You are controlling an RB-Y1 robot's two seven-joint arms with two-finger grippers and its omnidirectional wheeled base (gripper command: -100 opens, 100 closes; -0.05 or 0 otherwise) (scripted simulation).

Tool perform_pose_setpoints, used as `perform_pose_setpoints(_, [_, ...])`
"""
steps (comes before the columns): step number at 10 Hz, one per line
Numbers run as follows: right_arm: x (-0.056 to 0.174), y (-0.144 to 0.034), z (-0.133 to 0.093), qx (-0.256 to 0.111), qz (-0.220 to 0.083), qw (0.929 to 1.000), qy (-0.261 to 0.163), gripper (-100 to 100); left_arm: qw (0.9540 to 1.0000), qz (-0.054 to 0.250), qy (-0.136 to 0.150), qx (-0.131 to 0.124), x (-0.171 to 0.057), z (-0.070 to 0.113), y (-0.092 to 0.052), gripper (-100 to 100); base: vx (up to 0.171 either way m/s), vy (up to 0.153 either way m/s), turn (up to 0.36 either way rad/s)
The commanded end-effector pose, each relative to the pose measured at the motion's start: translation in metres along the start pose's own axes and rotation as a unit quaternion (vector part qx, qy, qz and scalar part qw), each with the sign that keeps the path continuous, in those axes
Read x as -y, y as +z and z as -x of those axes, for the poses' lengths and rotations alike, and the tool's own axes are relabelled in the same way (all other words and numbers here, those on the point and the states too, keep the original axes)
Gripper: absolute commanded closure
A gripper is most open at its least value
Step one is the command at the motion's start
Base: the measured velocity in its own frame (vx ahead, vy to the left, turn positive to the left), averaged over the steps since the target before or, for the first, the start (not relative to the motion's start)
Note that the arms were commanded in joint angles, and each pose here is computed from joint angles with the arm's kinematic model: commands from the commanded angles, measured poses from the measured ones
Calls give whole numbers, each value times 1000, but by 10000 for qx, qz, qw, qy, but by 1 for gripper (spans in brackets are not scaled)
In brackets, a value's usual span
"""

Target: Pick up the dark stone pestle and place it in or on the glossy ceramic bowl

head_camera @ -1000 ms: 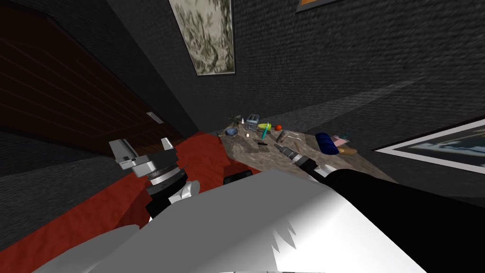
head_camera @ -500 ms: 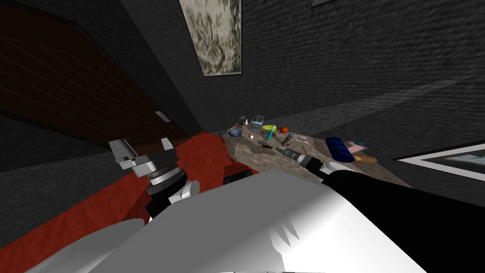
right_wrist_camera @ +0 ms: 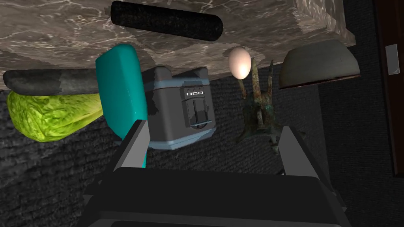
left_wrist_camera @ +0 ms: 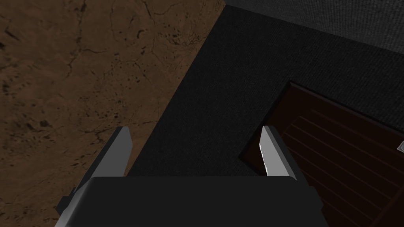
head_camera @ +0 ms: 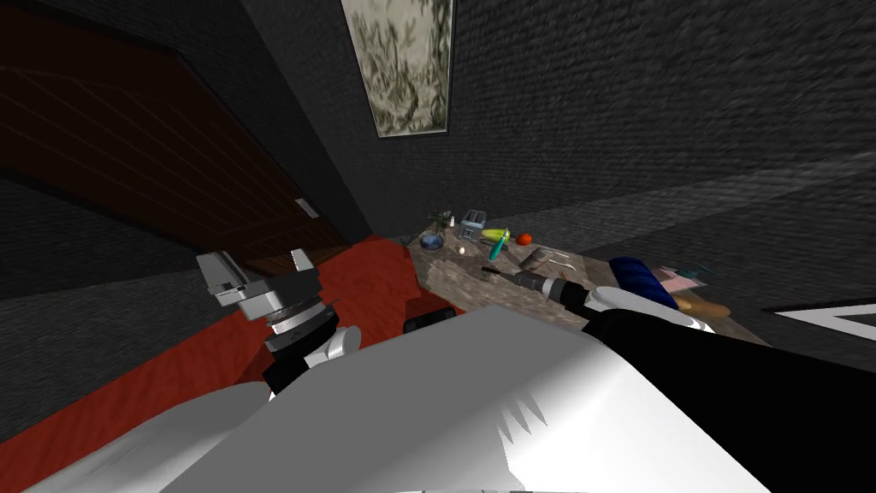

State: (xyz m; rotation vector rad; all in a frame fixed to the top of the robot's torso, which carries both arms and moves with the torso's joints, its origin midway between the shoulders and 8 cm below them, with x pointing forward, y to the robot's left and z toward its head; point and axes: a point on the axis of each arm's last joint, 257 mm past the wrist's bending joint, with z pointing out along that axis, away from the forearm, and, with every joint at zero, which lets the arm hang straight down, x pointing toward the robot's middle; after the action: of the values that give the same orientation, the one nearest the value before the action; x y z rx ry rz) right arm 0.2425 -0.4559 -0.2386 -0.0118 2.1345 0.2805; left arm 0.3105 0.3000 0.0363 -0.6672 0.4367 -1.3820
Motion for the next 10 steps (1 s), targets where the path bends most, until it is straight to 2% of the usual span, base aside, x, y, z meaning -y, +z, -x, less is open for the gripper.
perform_pose_setpoints(1, [10, -4, -15, -381, -40, 9989, -276, -100, 10000, 0, 0, 0, 0, 0, 0, 0, 63, 25, 127])
perform_pose_setpoints(2, [8, -2, -13, -451, 15, 9983, -383, -100, 10000, 0, 0, 0, 0, 0, 0, 0, 46, 9, 68])
perform_pose_setpoints(3, [16, -8, -27, -739, -34, 9957, -549, -100, 10000, 0, 0, 0, 0, 0, 0, 0, 54, 8, 155])
perform_pose_setpoints(5, [15, -5, -24, -825, 39, 9942, -684, -100, 10000, 0, 0, 0, 0, 0, 0, 0, 32, 0, 30])
perform_pose_setpoints(6, [21, -10, -37, -1134, 27, 9897, -877, -100, 10000, 0, 0, 0, 0, 0, 0, 0, 32, 7, 119])
perform_pose_setpoints(7, [20, -8, -35, -1186, 74, 9883, -961, -100, 10000, 0, 0, 0, 0, 0, 0, 0, 35, 5, 89])
perform_pose_setpoints(8, [26, -14, -48, -1473, 65, 9827, -1120, -100, 10000, 0, 0, 0, 0, 0, 0, 0, 55, 9, 149])
perform_pose_setpoints(9, [25, -11, -46, -1536, 122, 9805, -1223, -100, 10000, 0, 0, 0, 0, 0, 0, 0, 48, 0, 72])
perform_pose_setpoints(10, [31, -17, -58, -1821, 133, 9735, -1380, -100, 10000, 0, 0, 0, 0, 0, 0, 0, 43, 2, 117])
